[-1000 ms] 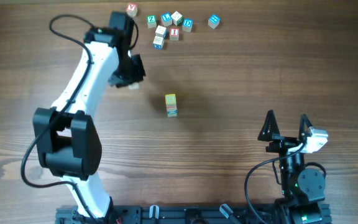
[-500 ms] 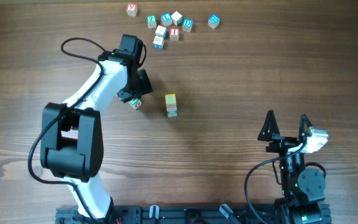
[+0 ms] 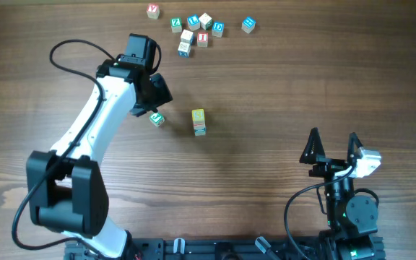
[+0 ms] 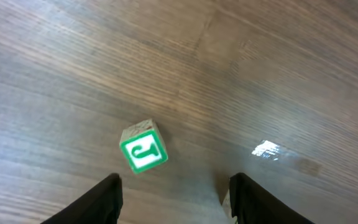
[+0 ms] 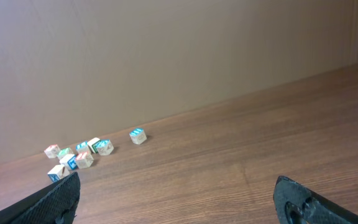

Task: Form a tower

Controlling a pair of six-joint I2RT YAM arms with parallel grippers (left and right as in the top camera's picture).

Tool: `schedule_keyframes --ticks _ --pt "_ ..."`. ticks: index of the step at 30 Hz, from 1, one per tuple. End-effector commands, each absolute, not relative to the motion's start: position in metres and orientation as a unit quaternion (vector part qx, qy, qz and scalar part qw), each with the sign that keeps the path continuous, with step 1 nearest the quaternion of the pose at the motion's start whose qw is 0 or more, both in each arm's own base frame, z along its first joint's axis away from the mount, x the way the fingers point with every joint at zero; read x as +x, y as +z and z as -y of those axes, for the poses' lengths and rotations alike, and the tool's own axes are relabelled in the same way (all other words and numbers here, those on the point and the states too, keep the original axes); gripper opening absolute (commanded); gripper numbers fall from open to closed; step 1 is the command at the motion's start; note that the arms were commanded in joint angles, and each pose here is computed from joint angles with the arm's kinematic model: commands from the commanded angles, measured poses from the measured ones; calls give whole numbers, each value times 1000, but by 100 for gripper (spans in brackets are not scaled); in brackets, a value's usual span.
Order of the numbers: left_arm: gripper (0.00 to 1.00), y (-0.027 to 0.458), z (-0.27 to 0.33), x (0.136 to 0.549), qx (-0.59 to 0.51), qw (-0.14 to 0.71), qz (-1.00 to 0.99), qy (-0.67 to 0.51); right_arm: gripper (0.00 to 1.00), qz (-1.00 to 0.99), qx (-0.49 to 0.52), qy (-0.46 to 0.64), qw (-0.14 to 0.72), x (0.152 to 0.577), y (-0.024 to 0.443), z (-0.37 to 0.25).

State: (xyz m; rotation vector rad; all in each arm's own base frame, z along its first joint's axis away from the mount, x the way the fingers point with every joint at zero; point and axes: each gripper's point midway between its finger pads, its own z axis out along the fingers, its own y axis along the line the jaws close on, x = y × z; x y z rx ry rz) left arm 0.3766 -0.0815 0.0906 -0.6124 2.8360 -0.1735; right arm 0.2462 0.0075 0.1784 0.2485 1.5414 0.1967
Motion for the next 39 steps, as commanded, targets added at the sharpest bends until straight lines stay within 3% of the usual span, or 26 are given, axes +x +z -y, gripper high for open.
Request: schedule_keyframes --ticks 1,14,21,27,39 --pt "60 81 78 367 -225 99 -968 -51 100 -691 112 77 710 246 180 -4" --pt "59 24 72 348 -262 97 -959 -48 100 -691 112 77 710 246 180 -4" --pt "47 23 72 350 -262 100 -959 -50 100 -691 112 77 710 246 180 -4" --pt "53 23 62 352 -292 113 -949 -27 100 -691 112 77 710 246 180 -4" --pt "54 15 60 348 -303 116 -946 -23 100 -691 112 77 710 246 180 -4"
